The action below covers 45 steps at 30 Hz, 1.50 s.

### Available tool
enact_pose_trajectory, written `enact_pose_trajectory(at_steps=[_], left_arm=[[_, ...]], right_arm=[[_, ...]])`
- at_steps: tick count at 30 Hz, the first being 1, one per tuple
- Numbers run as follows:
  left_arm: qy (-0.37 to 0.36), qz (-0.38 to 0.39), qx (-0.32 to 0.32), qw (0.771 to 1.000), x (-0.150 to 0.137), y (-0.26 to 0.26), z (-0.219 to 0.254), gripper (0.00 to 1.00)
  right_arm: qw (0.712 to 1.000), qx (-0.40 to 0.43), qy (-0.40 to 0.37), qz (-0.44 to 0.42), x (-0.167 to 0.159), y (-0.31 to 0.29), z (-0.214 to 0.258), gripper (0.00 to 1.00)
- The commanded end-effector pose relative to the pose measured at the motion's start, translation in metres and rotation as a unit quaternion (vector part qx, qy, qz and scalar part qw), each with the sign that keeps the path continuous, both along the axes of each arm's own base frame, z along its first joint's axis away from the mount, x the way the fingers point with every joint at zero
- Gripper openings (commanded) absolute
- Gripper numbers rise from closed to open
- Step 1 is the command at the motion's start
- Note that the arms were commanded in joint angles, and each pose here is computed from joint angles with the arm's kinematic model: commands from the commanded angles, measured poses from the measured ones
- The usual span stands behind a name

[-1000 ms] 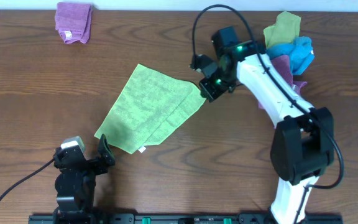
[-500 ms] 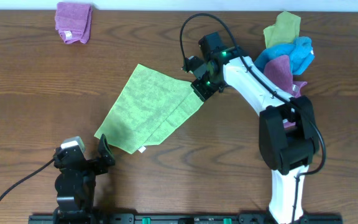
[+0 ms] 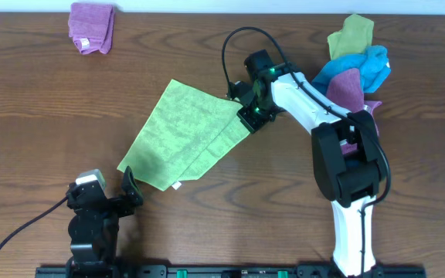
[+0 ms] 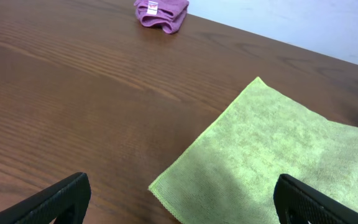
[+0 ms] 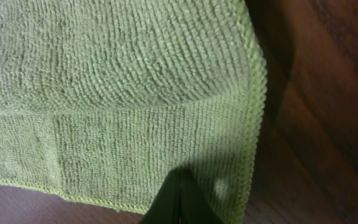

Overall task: Fold the cloth
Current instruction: 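Drag the green cloth to the table center and release it, then move the left gripper to the cloth's top-left corner, right gripper to its right edge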

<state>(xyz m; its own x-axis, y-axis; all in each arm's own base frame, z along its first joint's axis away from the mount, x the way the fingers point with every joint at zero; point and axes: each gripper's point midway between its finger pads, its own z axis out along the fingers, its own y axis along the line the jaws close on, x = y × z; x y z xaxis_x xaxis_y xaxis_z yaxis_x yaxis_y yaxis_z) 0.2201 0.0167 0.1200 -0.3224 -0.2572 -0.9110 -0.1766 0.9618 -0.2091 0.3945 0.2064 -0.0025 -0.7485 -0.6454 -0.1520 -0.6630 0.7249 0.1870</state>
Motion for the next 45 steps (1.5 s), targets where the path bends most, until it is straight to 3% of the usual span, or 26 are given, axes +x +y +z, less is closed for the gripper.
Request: enact_pose_trajectory(at_steps=[1,6,14,21,27,28,30,33,34,35,36,37,42,45], left_arm=[[0.008,0.002,-0.006,1.000,0.000,0.000,-0.009,0.95],[0.008,0.002,-0.006,1.000,0.000,0.000,-0.009,0.95],[0.008,0.002,-0.006,1.000,0.000,0.000,-0.009,0.95],[0.008,0.002,-0.006,1.000,0.000,0.000,-0.009,0.96],[0.008,0.002,-0.006,1.000,0.000,0.000,-0.009,0.95],[0.008,0.002,-0.006,1.000,0.000,0.000,-0.009,0.96],[0.008,0.002,-0.006,1.000,0.000,0.000,-0.009,0.95],[0.008,0.002,-0.006,1.000,0.000,0.000,-0.009,0.95],[0.008,0.002,-0.006,1.000,0.000,0.000,-0.009,0.95],[0.008,0.002,-0.006,1.000,0.000,0.000,-0.009,0.95],[0.008,0.002,-0.006,1.000,0.000,0.000,-0.009,0.95],[0.008,0.002,-0.006,1.000,0.000,0.000,-0.009,0.95],[0.008,0.002,-0.006,1.000,0.000,0.000,-0.009,0.95],[0.008,0.002,-0.006,1.000,0.000,0.000,-0.009,0.95]], right_arm=[[0.999,-0.050,-0.003,-0.010,0.006,-0.016,-0.027,0.01],[0.988,-0.137,-0.056,-0.041,0.035,-0.051,-0.052,0.01],[0.963,-0.109,-0.179,-0.172,0.113,-0.074,-0.044,0.01],[0.965,-0.104,-0.182,-0.160,0.122,-0.056,-0.005,0.01],[0.978,-0.023,-0.162,-0.131,0.110,-0.017,0.086,0.59],[0.977,-0.018,-0.167,-0.131,0.110,-0.016,0.098,0.66],[0.975,-0.011,-0.182,-0.126,0.109,-0.017,0.121,0.70],[0.973,-0.007,-0.194,-0.122,0.100,-0.020,0.148,0.64],[0.973,-0.007,-0.196,-0.118,0.097,-0.021,0.155,0.55],[0.973,-0.006,-0.200,-0.115,0.093,-0.023,0.164,0.40],[0.972,-0.005,-0.202,-0.115,0.090,-0.024,0.171,0.12],[0.972,-0.005,-0.202,-0.116,0.085,-0.026,0.178,0.01],[0.982,0.029,-0.148,-0.114,0.043,-0.035,0.205,0.01],[0.980,0.061,-0.155,-0.110,0.018,-0.037,0.243,0.02]])
